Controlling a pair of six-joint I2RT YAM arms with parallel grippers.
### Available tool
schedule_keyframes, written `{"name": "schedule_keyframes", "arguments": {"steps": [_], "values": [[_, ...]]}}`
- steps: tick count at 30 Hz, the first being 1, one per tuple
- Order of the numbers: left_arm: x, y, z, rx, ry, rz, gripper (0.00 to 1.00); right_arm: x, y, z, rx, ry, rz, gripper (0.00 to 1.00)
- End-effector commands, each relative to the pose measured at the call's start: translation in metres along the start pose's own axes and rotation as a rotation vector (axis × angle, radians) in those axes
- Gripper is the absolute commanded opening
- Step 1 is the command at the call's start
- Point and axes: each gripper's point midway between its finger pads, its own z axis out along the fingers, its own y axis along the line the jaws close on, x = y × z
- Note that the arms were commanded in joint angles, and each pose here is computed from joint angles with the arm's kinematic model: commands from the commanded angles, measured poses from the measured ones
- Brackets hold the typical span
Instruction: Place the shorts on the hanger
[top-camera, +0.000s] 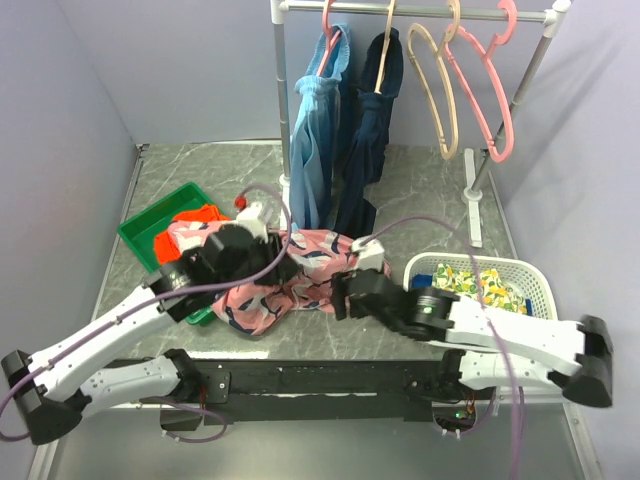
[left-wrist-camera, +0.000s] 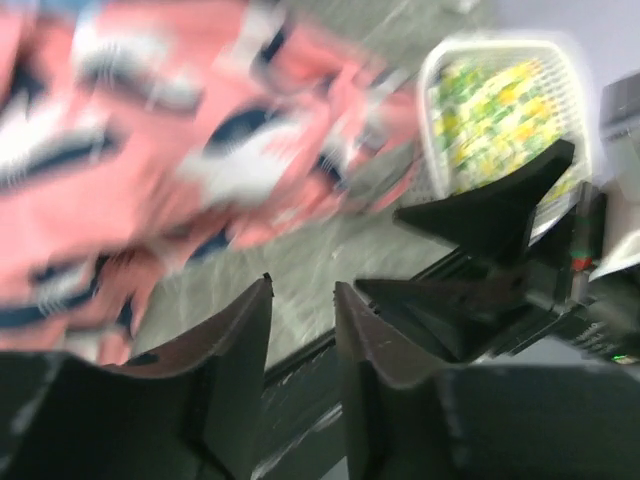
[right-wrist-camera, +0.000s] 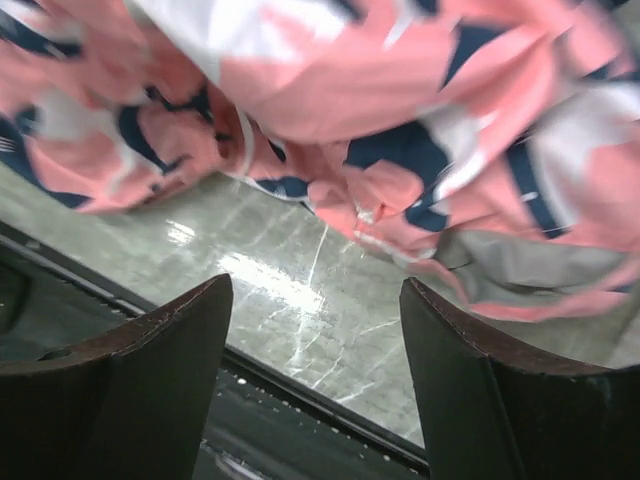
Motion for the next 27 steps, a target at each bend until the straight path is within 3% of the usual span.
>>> {"name": "schedule_keyframes", "arguments": {"steps": [1,3,5,8,11,12,17,20,21,23,25,27], "values": [[0.07,0.048,0.006,-0.138,0.156,-0.083,0.38,0.016,-0.004,0.021,0.096,-0.02,0.044,0.75],[0.095,0.062,0.012,-0.171,0.195,-0.113,0.39,0.03,-0.011,0.031,0.134,-0.004,0.043,0.75],[0.107,0.071,0.021,-0.194,0.19,-0.137,0.47,0.037,-0.01,0.042,0.137,-0.002,0.035,0.74],[0.115,0.087,0.042,-0.264,0.175,-0.149,0.5,0.045,-0.008,0.056,0.157,0.009,0.012,0.73],[0.113,0.113,0.055,-0.392,0.117,-0.144,0.52,0.049,-0.016,0.068,0.222,0.013,-0.008,0.74],[0.105,0.125,0.057,-0.449,0.062,-0.132,0.57,0.048,-0.018,0.071,0.24,0.007,-0.006,0.78],[0.101,0.14,0.074,-0.521,-0.005,-0.145,0.62,0.05,-0.033,0.083,0.311,-0.014,0.018,0.8],[0.109,0.16,0.081,-0.619,-0.017,-0.146,0.55,0.055,-0.041,0.088,0.361,-0.01,0.006,0.78],[0.11,0.166,0.083,-0.644,-0.026,-0.149,0.48,0.058,-0.043,0.089,0.367,-0.008,0.003,0.76],[0.123,0.176,0.089,-0.669,-0.006,-0.143,0.44,0.062,-0.043,0.094,0.368,-0.006,-0.001,0.65],[0.129,0.178,0.094,-0.67,0.006,-0.148,0.36,0.065,-0.044,0.098,0.373,-0.001,-0.008,0.62],[0.13,0.178,0.094,-0.681,0.014,-0.154,0.22,0.071,-0.047,0.101,0.393,0.007,-0.018,0.52]]}}
